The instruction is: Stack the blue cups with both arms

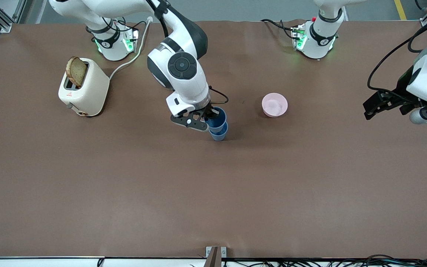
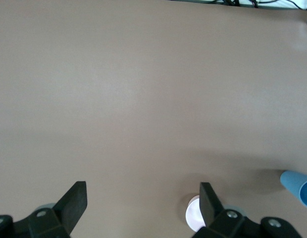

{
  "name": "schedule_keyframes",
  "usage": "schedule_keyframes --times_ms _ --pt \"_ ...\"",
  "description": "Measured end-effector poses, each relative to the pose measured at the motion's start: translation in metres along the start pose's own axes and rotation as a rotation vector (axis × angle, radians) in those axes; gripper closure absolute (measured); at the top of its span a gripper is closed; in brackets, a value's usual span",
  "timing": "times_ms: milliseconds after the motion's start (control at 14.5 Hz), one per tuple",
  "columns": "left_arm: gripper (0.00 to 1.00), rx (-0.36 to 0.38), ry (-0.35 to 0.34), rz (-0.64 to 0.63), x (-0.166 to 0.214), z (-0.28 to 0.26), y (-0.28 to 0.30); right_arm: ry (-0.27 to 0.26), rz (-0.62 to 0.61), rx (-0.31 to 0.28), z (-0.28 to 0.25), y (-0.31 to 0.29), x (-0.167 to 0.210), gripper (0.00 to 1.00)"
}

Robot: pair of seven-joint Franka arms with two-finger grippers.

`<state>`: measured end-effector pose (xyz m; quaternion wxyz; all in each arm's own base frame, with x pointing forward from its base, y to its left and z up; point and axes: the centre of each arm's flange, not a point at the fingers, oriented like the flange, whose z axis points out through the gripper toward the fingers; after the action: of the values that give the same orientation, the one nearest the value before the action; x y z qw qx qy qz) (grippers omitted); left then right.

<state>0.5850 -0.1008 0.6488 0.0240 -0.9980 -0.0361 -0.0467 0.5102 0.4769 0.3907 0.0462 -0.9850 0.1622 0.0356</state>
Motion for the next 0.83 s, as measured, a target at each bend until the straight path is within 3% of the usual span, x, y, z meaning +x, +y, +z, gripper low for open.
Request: schedule_keyframes --times_ms 138,414,828 --pt "0.00 0.005 0.006 0.057 -0.004 -0.009 -0.011 -0.005 -0.007 -0.007 0.007 -0.003 -0.004 0.94" --pt "0.00 -0.021 -0.050 0.073 -0.027 -0.024 -0.026 -0.014 -0.020 -0.015 0.025 -0.009 -0.011 0.95" --pt "0.00 -0.018 -0.101 0.058 -0.034 0.000 -0.037 -0.023 -0.030 -0.026 0.037 -0.012 -0.017 0.95"
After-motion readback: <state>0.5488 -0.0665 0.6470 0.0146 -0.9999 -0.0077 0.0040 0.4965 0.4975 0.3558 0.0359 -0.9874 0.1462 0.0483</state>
